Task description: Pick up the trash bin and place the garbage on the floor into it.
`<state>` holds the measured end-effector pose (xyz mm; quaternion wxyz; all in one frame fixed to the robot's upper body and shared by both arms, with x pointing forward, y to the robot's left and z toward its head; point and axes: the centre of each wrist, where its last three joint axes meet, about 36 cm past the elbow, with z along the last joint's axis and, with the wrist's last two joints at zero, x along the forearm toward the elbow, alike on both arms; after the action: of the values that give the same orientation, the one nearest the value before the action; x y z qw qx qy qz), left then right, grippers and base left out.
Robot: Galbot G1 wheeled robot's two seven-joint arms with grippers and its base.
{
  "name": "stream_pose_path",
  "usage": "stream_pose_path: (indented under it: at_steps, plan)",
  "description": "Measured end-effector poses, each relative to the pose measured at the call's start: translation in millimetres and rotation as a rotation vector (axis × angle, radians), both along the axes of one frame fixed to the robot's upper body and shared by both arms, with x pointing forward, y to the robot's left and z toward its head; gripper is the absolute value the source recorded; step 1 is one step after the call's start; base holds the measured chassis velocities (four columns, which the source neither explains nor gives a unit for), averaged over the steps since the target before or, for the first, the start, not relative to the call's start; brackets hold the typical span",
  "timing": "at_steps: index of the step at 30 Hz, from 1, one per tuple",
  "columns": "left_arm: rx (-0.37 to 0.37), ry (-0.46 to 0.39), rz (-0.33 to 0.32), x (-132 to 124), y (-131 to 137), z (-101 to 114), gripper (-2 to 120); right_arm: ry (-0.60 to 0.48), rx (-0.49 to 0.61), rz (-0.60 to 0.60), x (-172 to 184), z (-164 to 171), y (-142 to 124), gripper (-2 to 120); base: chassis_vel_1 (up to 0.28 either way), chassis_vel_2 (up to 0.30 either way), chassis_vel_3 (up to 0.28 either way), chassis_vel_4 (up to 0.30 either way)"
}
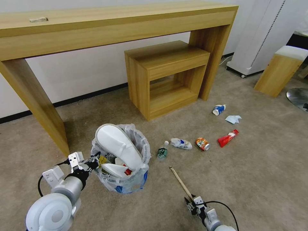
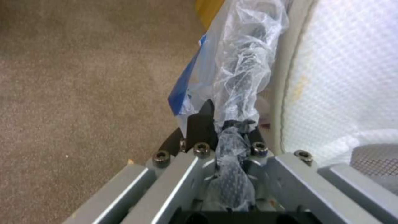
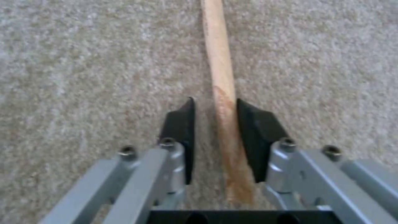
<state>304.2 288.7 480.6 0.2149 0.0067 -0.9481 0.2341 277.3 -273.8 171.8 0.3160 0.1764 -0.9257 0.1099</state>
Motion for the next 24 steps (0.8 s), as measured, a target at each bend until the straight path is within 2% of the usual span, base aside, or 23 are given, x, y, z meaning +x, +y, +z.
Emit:
stream_pose_path:
  at_steps: [1,4,5,7,24]
  plan:
    - [0.0,0.0,0.0,-0.1,-0.2,0.2,1,-0.001,-0.002,0.0,-0.7,0.0,-0.8,17,0.0,0.0,0.0,0.0]
    - [0.0,0.0,0.0,0.0,-0.3,0.2,1,-0.002,-0.002,0.001,-1.0,0.3,-1.3,10,0.0,0.0,0.0,0.0]
    - [-0.001,0.0,0.0,0.0,-0.5,0.2,1,-0.004,-0.003,0.0,-1.4,0.7,-1.7,2,0.0,0.0,0.0,0.0]
    - [-0.001,0.0,-0.001,0.0,-0.6,0.1,1,-0.004,-0.002,0.001,-1.8,1.0,-1.7,0,0.0,0.0,0.0,0.0]
    - [-0.004,0.002,-0.001,-1.3,-1.6,-0.2,1,-0.03,0.015,0.005,0.3,2.9,-3.6,0,0.0,0.0,0.0,0.0]
